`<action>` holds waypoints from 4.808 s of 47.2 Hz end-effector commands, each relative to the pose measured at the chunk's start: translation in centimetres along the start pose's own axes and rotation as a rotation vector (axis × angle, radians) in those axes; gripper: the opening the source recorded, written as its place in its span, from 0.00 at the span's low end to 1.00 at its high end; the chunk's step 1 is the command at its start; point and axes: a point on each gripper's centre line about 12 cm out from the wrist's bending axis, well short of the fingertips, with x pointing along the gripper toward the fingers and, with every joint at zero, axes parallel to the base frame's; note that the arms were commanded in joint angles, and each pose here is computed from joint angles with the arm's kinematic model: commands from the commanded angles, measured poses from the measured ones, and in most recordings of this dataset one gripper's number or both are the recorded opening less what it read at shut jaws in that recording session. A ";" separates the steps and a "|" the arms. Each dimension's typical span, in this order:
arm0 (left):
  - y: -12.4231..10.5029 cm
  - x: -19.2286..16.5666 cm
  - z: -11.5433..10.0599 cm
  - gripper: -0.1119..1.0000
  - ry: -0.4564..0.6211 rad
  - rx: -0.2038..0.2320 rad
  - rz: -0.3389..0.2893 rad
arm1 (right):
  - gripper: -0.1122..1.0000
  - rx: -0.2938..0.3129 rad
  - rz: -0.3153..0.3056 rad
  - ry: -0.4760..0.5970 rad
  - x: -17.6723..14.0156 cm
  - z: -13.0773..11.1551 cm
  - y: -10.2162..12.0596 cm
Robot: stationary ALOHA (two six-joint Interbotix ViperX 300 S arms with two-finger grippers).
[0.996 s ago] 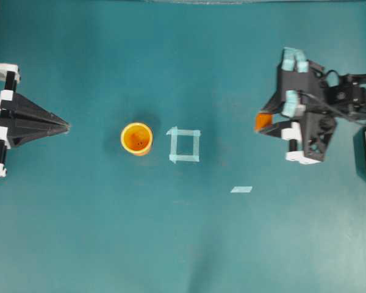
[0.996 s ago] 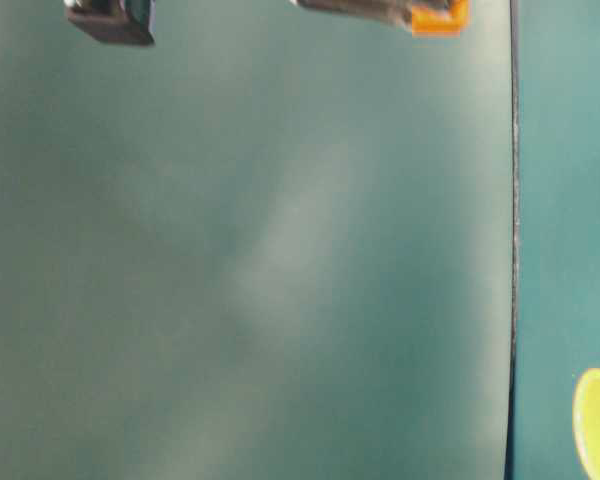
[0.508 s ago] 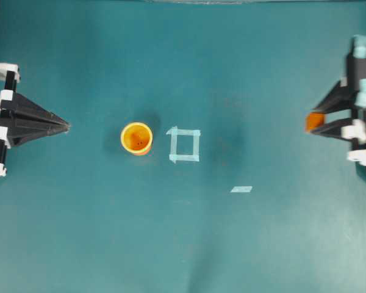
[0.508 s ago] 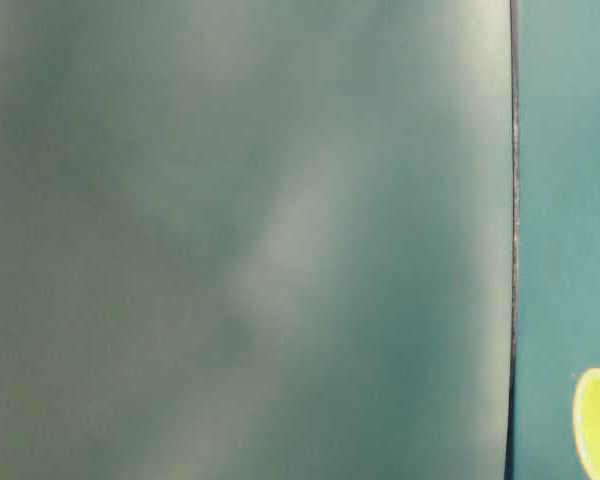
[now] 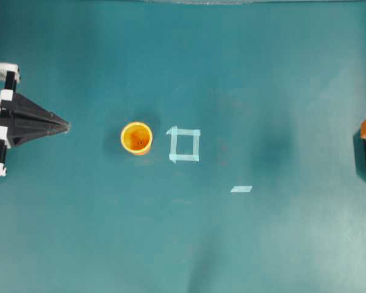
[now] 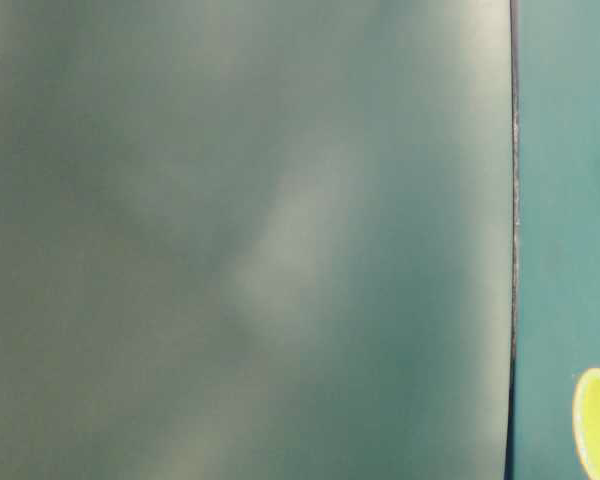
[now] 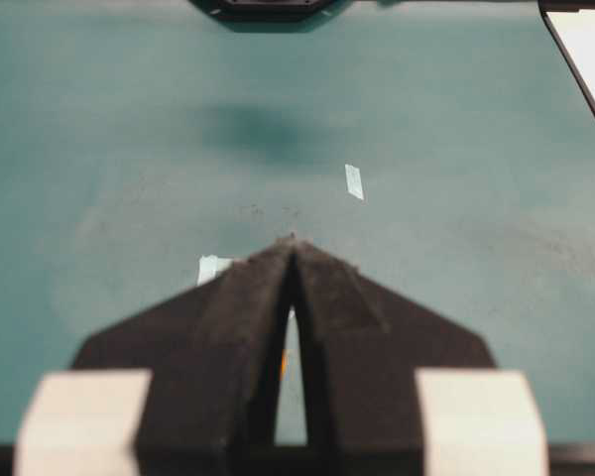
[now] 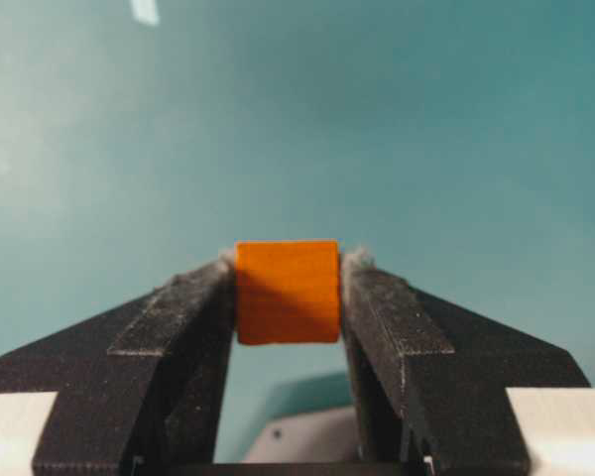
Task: Move the block to the right with right arm.
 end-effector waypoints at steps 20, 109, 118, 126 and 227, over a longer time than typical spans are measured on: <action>-0.1 0.2 1.1 0.10 -0.028 0.003 -0.004 | 0.46 -0.003 0.002 0.008 -2.4 -0.7 0.0; -0.1 0.2 1.0 0.10 -0.026 0.003 -0.004 | 0.46 -0.008 0.002 0.013 -2.2 -0.8 0.0; -0.1 0.2 1.0 0.10 -0.026 0.003 -0.004 | 0.46 -0.008 0.002 0.013 -2.2 -0.8 0.0; -0.1 0.2 1.0 0.10 -0.026 0.003 -0.004 | 0.46 -0.007 0.002 0.011 -2.2 -0.8 0.0; -0.1 0.2 0.8 0.10 -0.006 0.003 -0.003 | 0.46 -0.010 0.001 0.010 -2.1 -0.8 0.0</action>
